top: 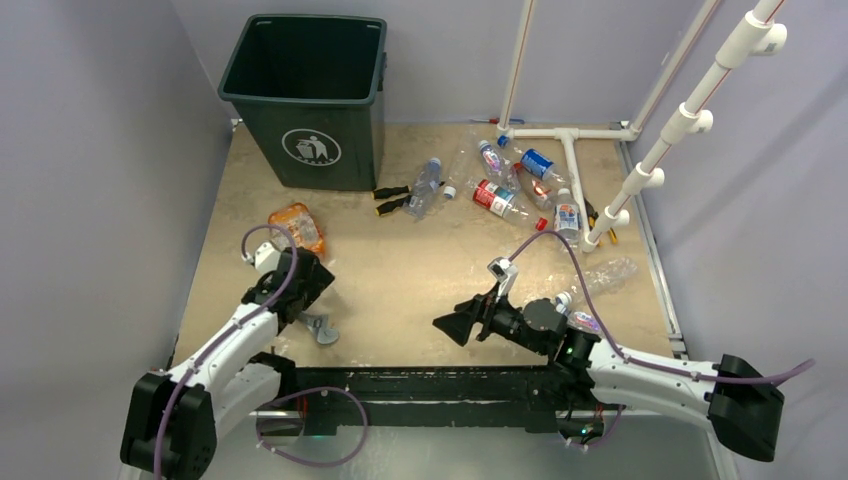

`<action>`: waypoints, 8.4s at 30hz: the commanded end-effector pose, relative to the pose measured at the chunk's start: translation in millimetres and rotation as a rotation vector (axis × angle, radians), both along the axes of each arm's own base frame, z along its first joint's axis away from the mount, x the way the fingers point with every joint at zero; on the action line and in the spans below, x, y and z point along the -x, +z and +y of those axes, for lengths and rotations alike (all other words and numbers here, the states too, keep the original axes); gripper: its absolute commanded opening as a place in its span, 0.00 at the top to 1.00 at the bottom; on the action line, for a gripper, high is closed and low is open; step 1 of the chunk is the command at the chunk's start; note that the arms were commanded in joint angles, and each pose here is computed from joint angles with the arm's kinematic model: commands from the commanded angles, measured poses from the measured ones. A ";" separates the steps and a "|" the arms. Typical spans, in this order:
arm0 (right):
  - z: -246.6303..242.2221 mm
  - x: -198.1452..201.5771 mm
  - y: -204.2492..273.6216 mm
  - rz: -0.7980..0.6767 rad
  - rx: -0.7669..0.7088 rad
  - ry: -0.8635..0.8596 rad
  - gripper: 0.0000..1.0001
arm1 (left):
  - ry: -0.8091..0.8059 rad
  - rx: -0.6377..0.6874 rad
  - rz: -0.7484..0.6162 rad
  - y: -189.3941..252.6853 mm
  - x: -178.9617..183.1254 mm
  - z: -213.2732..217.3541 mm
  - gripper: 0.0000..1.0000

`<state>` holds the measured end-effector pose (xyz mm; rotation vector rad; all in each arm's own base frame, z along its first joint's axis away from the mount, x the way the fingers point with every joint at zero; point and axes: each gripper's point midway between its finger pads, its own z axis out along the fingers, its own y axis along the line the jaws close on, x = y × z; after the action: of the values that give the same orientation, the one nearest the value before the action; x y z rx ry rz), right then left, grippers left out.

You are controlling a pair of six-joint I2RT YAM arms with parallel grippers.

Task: Put the plastic bottles in the bin
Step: Pick up the plastic bottle at the center of the board, then place the plastic bottle at the center of the board, then pick up the plastic bottle at the center of the board.

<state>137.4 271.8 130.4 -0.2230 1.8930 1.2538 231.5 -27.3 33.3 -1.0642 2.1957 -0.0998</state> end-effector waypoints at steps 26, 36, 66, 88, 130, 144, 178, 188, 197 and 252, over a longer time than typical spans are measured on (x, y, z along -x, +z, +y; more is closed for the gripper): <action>-5.0 -1.1 17.1 -0.053 -0.069 -0.020 0.01 | -0.025 -0.234 0.045 -26.1 -27.1 -0.5 0.48; 0.5 -2.2 17.8 -0.057 -0.054 -0.006 0.01 | -0.023 -0.249 0.035 -25.7 -30.9 1.0 0.67; 1.4 -20.3 116.2 -0.183 -0.032 -0.059 0.01 | -0.980 0.093 -0.249 76.3 66.3 -206.6 1.00; -86.2 -107.3 108.4 -0.113 0.283 -0.539 0.01 | -1.339 -0.346 -0.539 99.0 97.1 -243.4 1.00; -50.7 -173.4 -19.4 0.094 0.410 -0.407 0.01 | -1.331 -0.594 -0.511 55.1 88.0 -253.7 0.11; -30.6 -182.2 -32.5 0.119 0.382 -0.355 0.02 | -1.505 0.039 -0.570 98.7 159.6 -294.8 0.12; -52.5 -118.5 -52.3 0.237 0.220 -0.351 0.20 | -1.045 0.023 -0.450 29.1 41.1 -273.8 0.74; -50.4 -91.8 -56.4 0.288 0.156 -0.322 0.16 | -0.950 -0.017 -0.461 46.2 -16.4 -276.1 0.73; -68.5 -120.3 -32.7 0.223 0.239 -0.468 0.05 | -0.825 0.046 -0.494 59.8 -3.3 -237.8 0.41; -29.3 -80.3 21.0 -0.033 -0.043 0.015 0.70 | -0.875 0.279 -0.494 31.6 11.3 -251.6 0.39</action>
<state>218.2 237.8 89.8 -0.0728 2.0853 1.2581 219.7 -294.7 58.6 -0.1095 2.0307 -1.0503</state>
